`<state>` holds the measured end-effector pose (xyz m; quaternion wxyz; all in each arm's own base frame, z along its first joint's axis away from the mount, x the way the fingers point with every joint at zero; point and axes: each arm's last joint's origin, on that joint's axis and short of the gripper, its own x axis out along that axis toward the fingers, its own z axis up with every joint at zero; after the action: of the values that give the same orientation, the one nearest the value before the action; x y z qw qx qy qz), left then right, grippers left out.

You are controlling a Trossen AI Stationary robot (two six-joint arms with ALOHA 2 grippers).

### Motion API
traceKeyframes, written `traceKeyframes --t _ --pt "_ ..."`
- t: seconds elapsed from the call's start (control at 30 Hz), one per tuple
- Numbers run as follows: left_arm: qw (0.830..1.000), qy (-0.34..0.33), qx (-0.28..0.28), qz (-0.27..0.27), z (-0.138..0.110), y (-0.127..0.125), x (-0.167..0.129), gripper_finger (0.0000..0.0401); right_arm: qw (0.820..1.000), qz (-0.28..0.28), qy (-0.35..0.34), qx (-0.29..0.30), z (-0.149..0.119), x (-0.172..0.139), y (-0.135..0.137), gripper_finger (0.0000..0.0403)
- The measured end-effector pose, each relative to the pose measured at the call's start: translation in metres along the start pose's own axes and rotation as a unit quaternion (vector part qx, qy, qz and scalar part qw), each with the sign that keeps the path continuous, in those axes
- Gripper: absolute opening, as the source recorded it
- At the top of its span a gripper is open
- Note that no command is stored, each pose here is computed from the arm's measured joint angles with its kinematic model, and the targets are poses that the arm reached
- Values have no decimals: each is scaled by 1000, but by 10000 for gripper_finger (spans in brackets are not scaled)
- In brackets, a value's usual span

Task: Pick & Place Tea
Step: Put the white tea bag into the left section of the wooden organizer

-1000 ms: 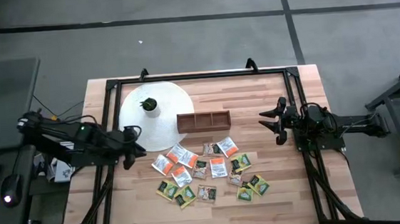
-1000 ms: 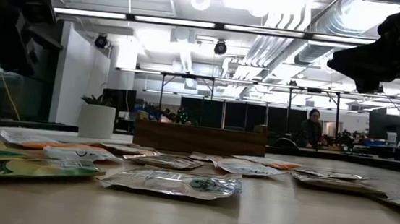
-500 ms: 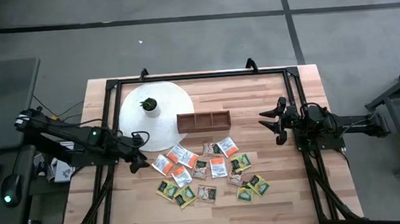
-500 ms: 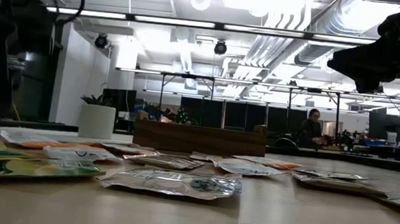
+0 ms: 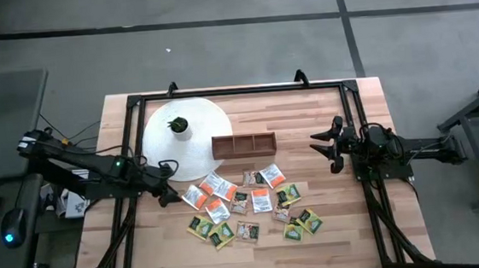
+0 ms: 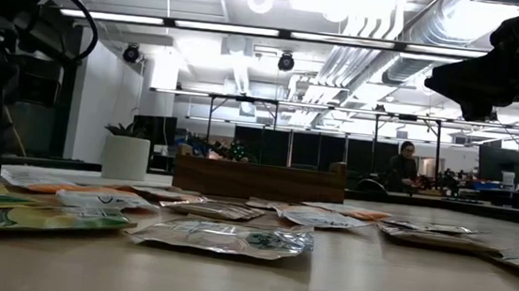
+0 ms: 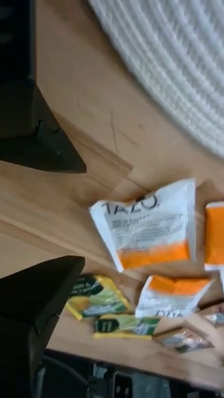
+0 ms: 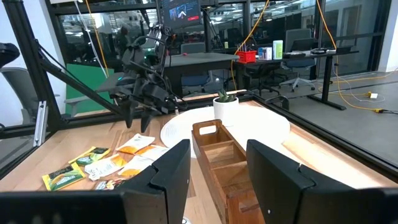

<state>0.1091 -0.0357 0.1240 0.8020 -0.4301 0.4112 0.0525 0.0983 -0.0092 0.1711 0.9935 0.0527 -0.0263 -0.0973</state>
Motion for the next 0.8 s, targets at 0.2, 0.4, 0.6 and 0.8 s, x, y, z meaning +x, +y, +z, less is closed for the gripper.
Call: traceKeyframes --t 0.2,0.4,0.6,0.8 --pt "1000 -9 -15 14 1 1 3 227 1000 0 0 0 0 0 0 153" --pt "999 -2 -47 21 1 1 8 227 1000 0 0 0 0 0 0 153" --pt "996 -5 -84 37 2 1 13 227 1000 0 0 0 0 0 0 153" --pt "994 6 -93 56 1 3 17 227 1000 0 0 0 0 0 0 153"
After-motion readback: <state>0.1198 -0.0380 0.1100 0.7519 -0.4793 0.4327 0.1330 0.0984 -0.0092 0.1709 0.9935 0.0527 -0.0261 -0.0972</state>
